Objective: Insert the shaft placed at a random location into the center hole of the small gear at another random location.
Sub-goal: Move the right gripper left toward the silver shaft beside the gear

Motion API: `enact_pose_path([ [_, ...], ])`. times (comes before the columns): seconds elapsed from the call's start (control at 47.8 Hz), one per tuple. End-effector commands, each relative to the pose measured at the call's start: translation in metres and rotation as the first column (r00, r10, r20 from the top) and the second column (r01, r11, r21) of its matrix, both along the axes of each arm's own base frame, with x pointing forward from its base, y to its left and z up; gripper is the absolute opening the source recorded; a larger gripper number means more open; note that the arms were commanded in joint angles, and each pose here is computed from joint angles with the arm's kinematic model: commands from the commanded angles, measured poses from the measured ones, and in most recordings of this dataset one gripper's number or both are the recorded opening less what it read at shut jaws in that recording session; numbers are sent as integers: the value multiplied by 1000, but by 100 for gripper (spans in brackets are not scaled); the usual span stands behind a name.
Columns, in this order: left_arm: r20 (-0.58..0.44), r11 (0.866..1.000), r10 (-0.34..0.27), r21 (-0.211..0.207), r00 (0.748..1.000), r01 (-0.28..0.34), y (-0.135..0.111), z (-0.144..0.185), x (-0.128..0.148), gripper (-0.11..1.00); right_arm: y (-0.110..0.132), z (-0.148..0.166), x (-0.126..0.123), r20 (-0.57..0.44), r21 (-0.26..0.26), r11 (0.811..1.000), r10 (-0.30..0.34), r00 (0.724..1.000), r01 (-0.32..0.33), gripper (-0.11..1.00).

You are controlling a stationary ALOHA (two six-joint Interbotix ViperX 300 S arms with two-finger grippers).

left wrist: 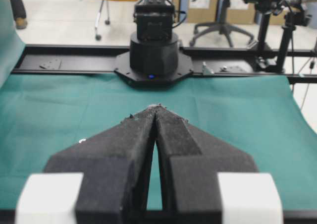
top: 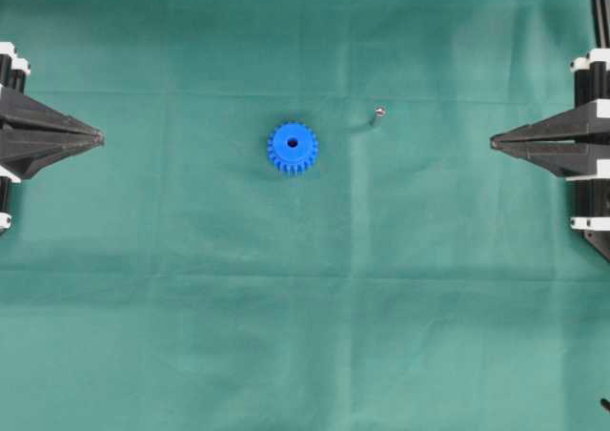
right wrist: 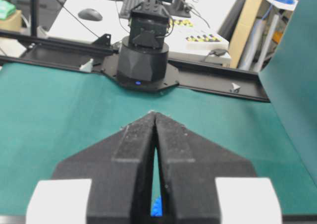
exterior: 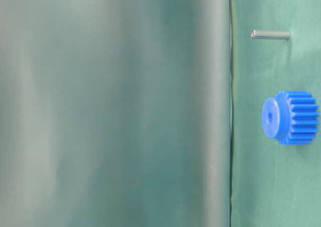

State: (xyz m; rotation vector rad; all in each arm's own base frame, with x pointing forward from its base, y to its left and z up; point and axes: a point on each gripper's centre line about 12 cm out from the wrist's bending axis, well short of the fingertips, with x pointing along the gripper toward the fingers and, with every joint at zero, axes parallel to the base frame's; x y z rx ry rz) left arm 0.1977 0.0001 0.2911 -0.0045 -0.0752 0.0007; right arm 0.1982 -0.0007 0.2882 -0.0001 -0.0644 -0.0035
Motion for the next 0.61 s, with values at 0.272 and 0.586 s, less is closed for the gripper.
enact_pose_path([
  [0.272,24,1000,8,-16,1000,-8,1,7,1,-1,-24,-9,20,-35,-23,994,-109,993,108,0],
  [0.586,27,1000,11,-19,1000,-10,2,3,0,-1,-58,-72,58,-206,6,975,-217,954,223,3],
])
